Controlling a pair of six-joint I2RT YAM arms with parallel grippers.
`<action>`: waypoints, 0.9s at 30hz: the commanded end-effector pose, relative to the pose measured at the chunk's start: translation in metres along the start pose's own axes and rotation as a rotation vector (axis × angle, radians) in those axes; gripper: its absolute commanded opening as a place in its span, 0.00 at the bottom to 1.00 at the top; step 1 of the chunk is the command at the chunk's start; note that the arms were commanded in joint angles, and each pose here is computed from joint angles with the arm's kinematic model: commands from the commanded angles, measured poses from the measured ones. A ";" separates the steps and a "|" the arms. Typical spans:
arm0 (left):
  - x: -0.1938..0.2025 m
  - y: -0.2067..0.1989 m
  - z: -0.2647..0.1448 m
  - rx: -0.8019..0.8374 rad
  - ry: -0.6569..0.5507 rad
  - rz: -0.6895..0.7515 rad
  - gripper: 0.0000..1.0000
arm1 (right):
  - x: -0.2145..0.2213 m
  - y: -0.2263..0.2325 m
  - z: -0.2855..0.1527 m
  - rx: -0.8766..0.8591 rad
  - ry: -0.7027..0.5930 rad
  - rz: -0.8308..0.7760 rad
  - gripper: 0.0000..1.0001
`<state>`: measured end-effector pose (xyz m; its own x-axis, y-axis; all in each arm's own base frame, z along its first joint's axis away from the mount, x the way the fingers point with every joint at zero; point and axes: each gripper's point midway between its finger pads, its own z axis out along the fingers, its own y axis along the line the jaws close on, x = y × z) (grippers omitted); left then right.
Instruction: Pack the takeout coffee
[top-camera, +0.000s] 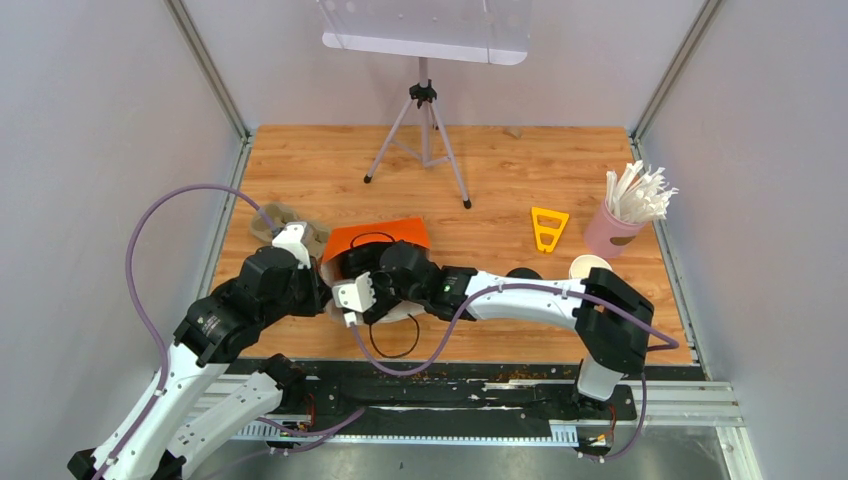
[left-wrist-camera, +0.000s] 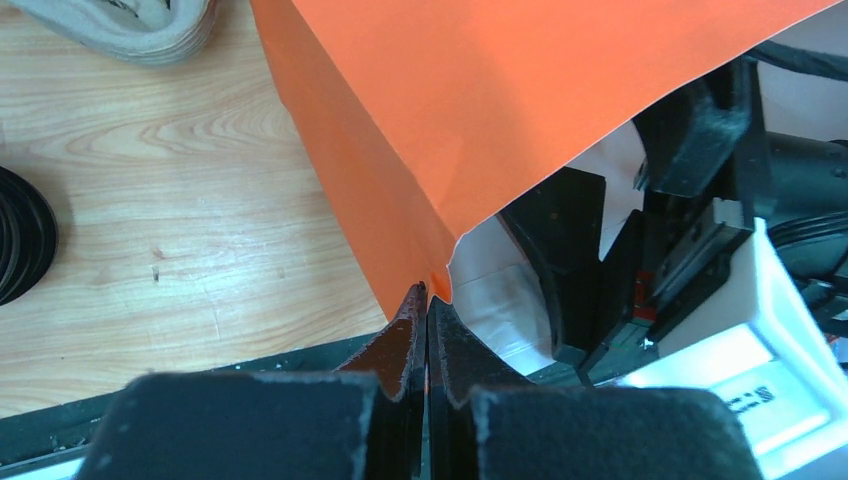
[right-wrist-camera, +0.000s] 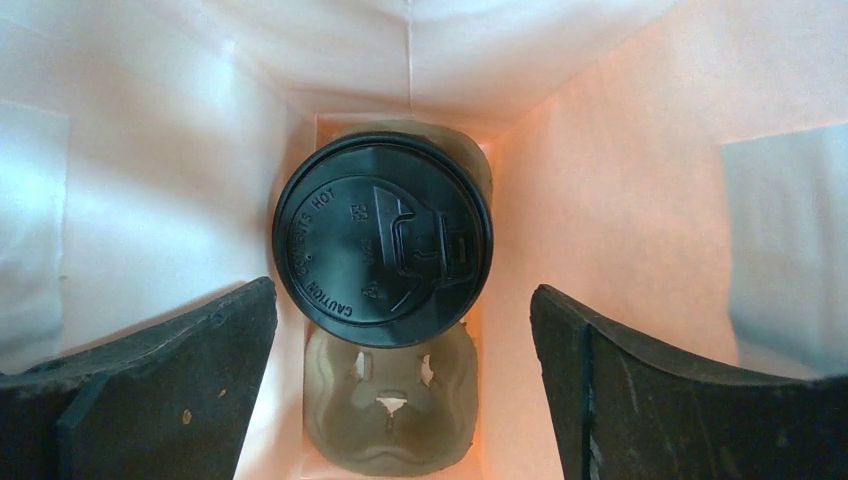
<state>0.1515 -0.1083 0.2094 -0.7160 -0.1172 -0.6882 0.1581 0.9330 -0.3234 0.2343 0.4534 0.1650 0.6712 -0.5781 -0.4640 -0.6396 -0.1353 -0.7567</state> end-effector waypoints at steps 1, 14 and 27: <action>-0.011 -0.005 -0.004 0.020 -0.041 0.000 0.00 | -0.025 -0.036 -0.022 0.073 -0.067 0.048 0.95; -0.009 -0.008 -0.003 0.041 -0.039 -0.008 0.00 | -0.047 -0.027 -0.012 0.010 -0.176 0.074 0.35; -0.010 -0.012 -0.002 0.057 -0.036 -0.014 0.00 | -0.043 -0.031 0.023 0.060 -0.171 0.112 0.26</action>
<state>0.1513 -0.1105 0.2114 -0.7133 -0.1206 -0.6904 0.1672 0.9273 -0.3348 0.2231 0.4856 0.1799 0.6640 -0.4720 -0.5799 -0.6950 -0.1035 -0.7115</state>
